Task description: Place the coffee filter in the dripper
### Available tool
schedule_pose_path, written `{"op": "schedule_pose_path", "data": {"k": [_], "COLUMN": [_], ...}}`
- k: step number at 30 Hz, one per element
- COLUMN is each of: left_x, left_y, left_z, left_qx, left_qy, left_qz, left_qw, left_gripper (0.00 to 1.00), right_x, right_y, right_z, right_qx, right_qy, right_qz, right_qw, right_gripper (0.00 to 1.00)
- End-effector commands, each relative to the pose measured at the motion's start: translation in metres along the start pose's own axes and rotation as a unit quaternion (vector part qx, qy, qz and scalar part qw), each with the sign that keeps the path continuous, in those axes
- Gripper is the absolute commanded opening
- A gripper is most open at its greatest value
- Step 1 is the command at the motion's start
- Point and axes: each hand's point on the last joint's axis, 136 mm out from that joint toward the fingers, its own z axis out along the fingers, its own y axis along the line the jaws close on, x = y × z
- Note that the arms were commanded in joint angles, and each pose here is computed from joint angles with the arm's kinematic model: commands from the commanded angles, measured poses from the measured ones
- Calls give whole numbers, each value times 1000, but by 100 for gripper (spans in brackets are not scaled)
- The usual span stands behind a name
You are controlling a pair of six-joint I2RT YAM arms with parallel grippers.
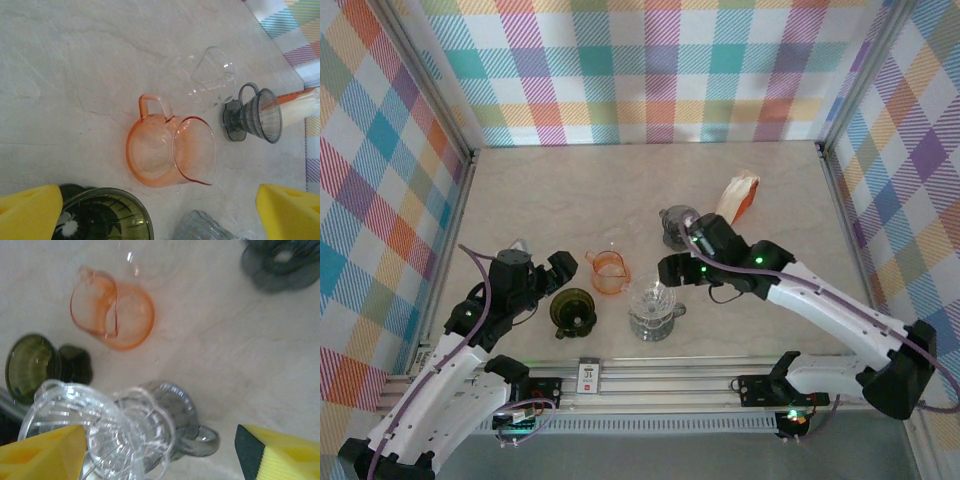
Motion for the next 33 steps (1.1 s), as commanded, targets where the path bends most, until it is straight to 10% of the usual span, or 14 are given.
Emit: {"op": "schedule_pose_path", "data": {"k": [1,14,33], "left_x": [-11,-5,-6], "left_y": [-10,-9,-14], "left_z": [-11,-8,-3], "left_qx": [9,10,21], "left_qy": [-21,-9,-10], "left_qz": [2,22,37], "left_qw": [1000,1000,999], "left_gripper": [96,100,100], "right_x": [-35,-121,-164], "right_y": [-41,-212,-278], "right_z": [-6,46,126], "right_qx": [58,220,278], "right_qy": [-73,-114,-75], "right_qz": [52,229,262], "right_qw": [994,941,921], "right_gripper": [80,99,99]}}
